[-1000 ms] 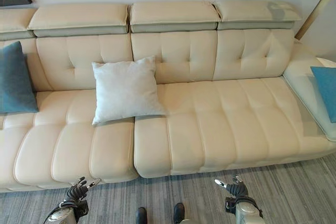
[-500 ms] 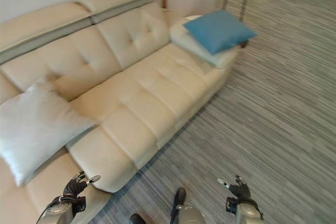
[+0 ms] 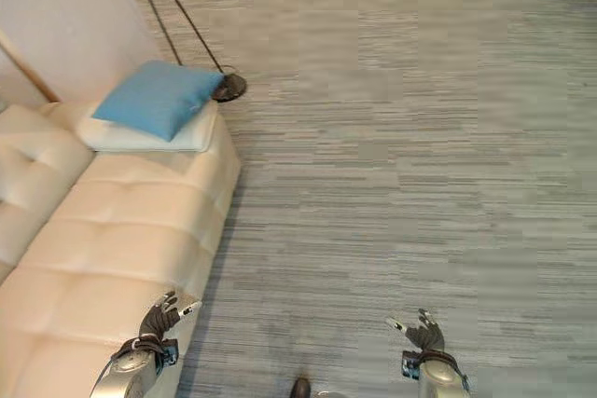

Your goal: Pick up all the scattered cushions and arrange them neatly on the sofa.

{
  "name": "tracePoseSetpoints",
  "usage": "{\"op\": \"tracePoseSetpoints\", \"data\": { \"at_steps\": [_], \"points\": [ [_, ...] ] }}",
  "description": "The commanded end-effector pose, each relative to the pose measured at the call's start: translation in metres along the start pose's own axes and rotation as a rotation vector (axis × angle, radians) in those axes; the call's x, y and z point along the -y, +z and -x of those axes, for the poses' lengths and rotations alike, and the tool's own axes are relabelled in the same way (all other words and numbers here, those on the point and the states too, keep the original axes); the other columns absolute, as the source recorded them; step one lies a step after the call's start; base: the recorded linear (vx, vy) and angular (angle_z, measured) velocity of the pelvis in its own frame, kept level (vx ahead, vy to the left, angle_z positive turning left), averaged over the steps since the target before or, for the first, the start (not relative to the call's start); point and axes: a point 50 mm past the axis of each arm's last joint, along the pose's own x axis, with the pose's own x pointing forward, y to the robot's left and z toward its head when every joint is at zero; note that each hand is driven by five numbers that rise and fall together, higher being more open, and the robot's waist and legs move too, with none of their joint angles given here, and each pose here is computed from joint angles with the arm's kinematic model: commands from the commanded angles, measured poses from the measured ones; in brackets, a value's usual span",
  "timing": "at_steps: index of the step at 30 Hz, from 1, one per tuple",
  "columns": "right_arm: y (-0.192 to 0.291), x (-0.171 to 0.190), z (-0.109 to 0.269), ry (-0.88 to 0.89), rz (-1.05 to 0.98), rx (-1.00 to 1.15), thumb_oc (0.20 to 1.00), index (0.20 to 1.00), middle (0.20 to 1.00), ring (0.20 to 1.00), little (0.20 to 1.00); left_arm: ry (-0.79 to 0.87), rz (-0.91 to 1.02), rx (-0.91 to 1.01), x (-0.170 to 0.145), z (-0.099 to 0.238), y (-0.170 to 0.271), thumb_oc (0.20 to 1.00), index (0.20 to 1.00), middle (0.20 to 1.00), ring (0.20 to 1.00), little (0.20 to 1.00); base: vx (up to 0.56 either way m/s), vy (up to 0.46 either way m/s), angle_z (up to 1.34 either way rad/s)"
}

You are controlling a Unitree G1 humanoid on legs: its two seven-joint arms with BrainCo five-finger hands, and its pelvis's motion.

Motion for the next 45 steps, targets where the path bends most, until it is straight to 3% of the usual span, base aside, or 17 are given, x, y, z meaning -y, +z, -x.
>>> {"op": "tracePoseSetpoints", "data": {
  "at_steps": [1, 11, 23, 28, 35, 45],
  "points": [
    [-0.004, 0.019, 0.000, -0.059, 0.027, 0.005, 1.000, 1.000, 1.000, 1.000, 1.000, 0.045, -0.050, 0.058, -0.020, -0.005, 0.016, 1.000, 1.000, 1.000, 1.000, 1.000, 0.34, -0.035, -0.61],
    [-0.014, -0.002, 0.001, 0.029, 0.068, -0.038, 1.000, 1.000, 1.000, 1.000, 1.000, 0.119, -0.063, -0.042, -0.040, 0.002, -0.010, 1.000, 1.000, 1.000, 1.000, 1.000, 0.63, 0.123, -0.57],
    [-0.041, 0.001, 0.007, -0.012, 0.019, -0.150, 1.000, 1.000, 1.000, 1.000, 1.000, 0.104, -0.067, 0.023, -0.039, -0.006, 0.013, 1.000, 1.000, 1.000, 1.000, 1.000, 0.40, 0.060, -0.01],
    [-0.049, 0.013, 0.010, -0.041, -0.007, -0.171, 1.000, 1.000, 1.000, 1.000, 1.000, 0.050, -0.029, 0.021, -0.026, -0.003, 0.009, 1.000, 1.000, 1.000, 1.000, 1.000, 0.83, -0.396, 0.82],
    [-0.041, 0.024, 0.006, -0.064, -0.015, -0.149, 1.000, 1.000, 1.000, 1.000, 1.000, 0.013, -0.027, 0.023, -0.018, -0.005, 0.012, 1.000, 1.000, 1.000, 1.000, 1.000, 0.30, -0.222, 0.49],
    [-0.057, 0.016, 0.011, -0.049, 0.034, -0.220, 1.000, 1.000, 1.000, 1.000, 1.000, 0.039, -0.062, 0.002, -0.020, -0.006, 0.009, 1.000, 1.000, 1.000, 1.000, 1.000, 0.40, 0.070, 0.55]
  ]
}}
